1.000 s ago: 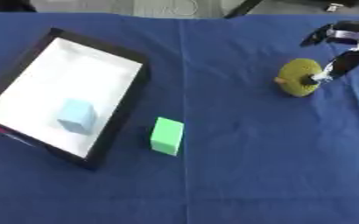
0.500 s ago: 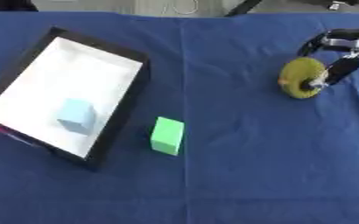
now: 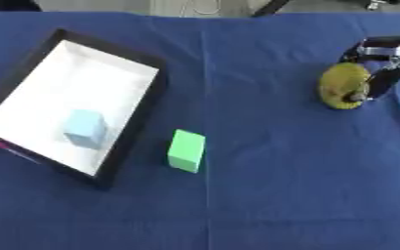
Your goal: Pick up objects on the table and place them in the box.
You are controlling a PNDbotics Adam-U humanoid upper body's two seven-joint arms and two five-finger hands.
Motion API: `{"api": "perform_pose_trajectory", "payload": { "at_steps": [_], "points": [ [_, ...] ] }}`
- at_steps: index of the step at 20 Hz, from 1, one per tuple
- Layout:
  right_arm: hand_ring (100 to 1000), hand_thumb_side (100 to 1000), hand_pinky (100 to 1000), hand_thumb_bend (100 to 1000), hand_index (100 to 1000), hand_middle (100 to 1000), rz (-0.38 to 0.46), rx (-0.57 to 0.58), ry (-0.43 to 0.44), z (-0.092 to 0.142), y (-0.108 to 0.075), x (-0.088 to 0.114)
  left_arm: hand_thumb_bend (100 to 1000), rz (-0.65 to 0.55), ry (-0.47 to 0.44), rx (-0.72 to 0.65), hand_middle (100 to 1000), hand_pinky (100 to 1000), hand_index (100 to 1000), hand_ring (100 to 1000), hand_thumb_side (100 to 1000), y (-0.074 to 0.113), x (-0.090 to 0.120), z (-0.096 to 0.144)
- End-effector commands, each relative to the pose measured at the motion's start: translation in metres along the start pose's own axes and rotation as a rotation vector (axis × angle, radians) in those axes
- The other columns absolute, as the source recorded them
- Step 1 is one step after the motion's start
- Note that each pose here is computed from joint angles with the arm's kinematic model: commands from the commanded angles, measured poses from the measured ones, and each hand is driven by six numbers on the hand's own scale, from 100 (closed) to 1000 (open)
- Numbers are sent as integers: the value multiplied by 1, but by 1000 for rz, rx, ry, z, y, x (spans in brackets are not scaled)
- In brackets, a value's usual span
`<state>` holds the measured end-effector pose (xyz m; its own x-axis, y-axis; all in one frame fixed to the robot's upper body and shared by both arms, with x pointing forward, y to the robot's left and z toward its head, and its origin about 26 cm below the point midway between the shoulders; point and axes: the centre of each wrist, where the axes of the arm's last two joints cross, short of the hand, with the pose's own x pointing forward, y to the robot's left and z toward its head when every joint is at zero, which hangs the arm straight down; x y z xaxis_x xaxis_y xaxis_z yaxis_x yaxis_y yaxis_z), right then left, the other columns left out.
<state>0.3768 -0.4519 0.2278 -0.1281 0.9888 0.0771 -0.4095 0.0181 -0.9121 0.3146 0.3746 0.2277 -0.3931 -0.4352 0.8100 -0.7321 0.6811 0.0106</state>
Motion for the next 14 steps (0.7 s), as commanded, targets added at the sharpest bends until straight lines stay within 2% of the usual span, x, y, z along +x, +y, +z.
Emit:
{"api": "perform_pose_trajectory", "payload": {
  "at_steps": [1, 2, 7, 14],
  "points": [
    [725, 100, 846, 315, 647, 492, -4, -42, -24, 14, -15, 1, 563, -3, -33, 12, 852, 667, 873, 789, 594, 6, 7, -7],
    [739, 100, 845, 314, 640, 485, -10, -57, -36, 16, -17, 2, 563, -4, -33, 13, 852, 668, 873, 789, 594, 6, 7, -7],
    [696, 100, 832, 305, 586, 434, -11, -152, -89, 31, -31, 14, 561, -9, -37, 16, 850, 668, 873, 789, 594, 7, 7, -7],
    [666, 100, 821, 287, 555, 404, -7, -234, -115, 46, -46, 29, 559, -13, -42, 15, 850, 670, 874, 790, 594, 8, 7, -8]
  ]
}}
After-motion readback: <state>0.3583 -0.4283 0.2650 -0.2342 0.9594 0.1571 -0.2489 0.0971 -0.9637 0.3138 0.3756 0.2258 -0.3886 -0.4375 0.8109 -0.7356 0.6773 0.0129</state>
